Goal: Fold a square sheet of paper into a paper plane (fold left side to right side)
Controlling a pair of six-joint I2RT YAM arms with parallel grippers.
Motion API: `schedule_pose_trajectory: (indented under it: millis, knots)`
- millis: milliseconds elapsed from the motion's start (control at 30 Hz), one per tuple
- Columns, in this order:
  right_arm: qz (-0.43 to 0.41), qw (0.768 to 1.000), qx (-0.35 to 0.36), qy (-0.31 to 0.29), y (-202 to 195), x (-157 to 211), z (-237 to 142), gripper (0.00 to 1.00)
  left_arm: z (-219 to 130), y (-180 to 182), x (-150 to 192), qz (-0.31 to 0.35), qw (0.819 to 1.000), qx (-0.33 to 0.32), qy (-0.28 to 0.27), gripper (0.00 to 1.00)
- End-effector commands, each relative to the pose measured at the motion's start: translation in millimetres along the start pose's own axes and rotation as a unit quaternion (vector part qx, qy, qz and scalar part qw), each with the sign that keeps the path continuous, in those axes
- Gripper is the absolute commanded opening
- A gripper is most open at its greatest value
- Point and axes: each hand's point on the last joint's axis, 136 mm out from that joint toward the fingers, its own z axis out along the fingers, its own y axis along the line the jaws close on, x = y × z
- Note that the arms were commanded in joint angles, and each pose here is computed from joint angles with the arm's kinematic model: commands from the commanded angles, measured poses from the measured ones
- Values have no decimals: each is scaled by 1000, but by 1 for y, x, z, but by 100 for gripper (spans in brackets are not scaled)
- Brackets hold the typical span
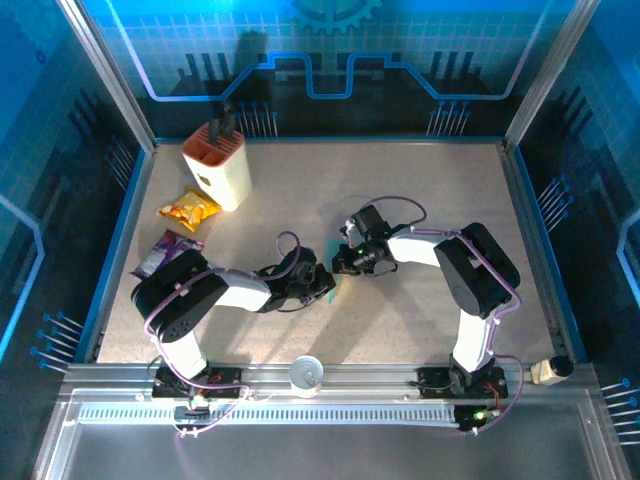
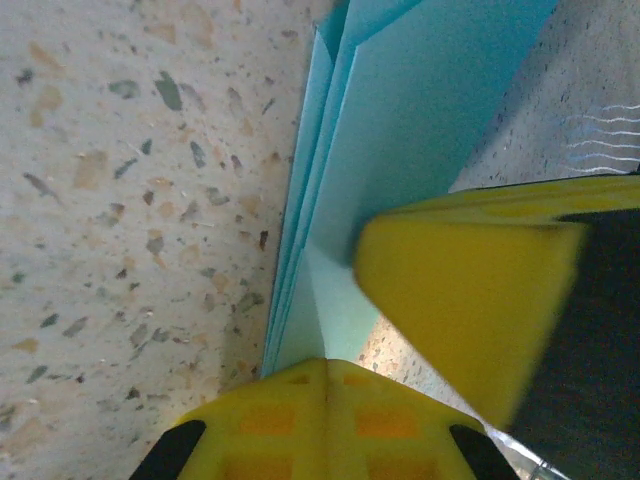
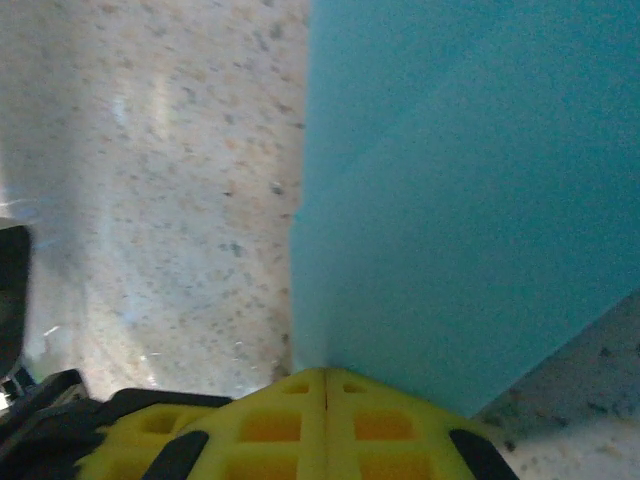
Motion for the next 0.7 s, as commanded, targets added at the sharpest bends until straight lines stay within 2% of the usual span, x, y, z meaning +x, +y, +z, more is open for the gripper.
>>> schedule_pose_trajectory:
  millis: [0, 133, 300, 433, 667]
  knots:
    - [14, 999, 22, 21, -9, 8, 9, 0, -6, 78, 26, -19, 990, -135, 37, 0]
    - [15, 997, 59, 40, -26, 17, 13, 0, -6, 62, 24, -13, 993, -112, 39, 0]
    - [19, 994, 94, 61, -45, 30, 16, 0, -13, 26, 18, 11, 997, -72, 37, 0]
    - [24, 993, 98, 66, -50, 34, 19, 0, -24, 2, 12, 23, 998, -51, 38, 5]
    - [24, 993, 95, 66, -49, 34, 19, 0, -38, -15, 20, 14, 998, -18, 57, 3]
